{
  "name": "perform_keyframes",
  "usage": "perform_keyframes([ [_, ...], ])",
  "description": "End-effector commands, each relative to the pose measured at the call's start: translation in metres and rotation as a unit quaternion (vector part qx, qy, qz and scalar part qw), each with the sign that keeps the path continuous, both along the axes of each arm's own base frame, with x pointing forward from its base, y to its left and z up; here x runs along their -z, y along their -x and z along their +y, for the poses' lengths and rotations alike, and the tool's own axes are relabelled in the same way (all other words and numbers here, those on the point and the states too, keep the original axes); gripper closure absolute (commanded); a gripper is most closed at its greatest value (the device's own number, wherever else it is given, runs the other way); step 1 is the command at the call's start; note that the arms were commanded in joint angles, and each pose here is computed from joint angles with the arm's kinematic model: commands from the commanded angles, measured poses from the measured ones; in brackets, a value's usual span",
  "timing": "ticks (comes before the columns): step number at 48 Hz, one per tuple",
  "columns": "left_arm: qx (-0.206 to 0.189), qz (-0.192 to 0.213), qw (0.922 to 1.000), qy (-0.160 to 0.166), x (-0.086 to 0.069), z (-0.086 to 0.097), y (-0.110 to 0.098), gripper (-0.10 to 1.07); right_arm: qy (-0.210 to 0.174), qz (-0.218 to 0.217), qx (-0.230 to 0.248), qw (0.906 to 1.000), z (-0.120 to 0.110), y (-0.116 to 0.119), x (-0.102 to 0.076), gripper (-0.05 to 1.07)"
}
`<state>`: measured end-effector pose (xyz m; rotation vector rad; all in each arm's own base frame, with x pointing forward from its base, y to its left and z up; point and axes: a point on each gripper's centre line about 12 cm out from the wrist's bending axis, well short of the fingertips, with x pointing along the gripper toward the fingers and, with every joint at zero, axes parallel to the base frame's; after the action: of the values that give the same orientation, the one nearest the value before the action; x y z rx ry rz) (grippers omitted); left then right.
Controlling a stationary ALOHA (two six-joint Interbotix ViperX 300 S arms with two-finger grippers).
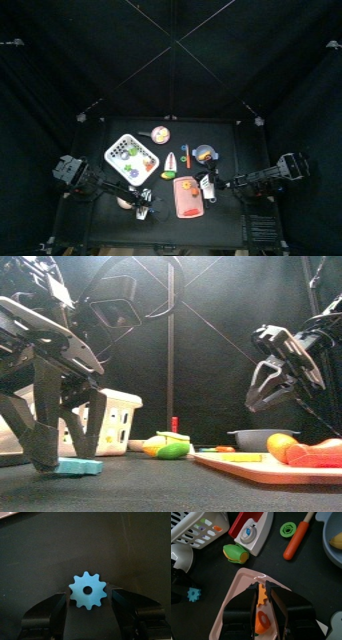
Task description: Put blue gear lower
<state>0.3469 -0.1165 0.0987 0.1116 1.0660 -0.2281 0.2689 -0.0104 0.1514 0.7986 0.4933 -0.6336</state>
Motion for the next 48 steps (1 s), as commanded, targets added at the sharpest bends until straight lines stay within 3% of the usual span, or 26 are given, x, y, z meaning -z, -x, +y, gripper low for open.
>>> perform_keyframes([
  [1,-0.003,-0.018,0.9998,0.008,-0.012,0.000,-0.004,0.09,0.000,-0.014,0.000,0.9999,0.000,-0.006,-0.009,0.41],
  [28,-0.008,-0.019,0.9997,0.011,-0.013,0.001,-0.004,0.01,-0.002,-0.014,-0.002,0.9999,0.001,-0.008,-0.009,0.41],
  [48,-0.010,-0.038,0.9991,0.018,-0.030,0.002,-0.004,0.02,-0.002,-0.015,-0.002,0.9999,0.001,-0.008,-0.009,0.41],
])
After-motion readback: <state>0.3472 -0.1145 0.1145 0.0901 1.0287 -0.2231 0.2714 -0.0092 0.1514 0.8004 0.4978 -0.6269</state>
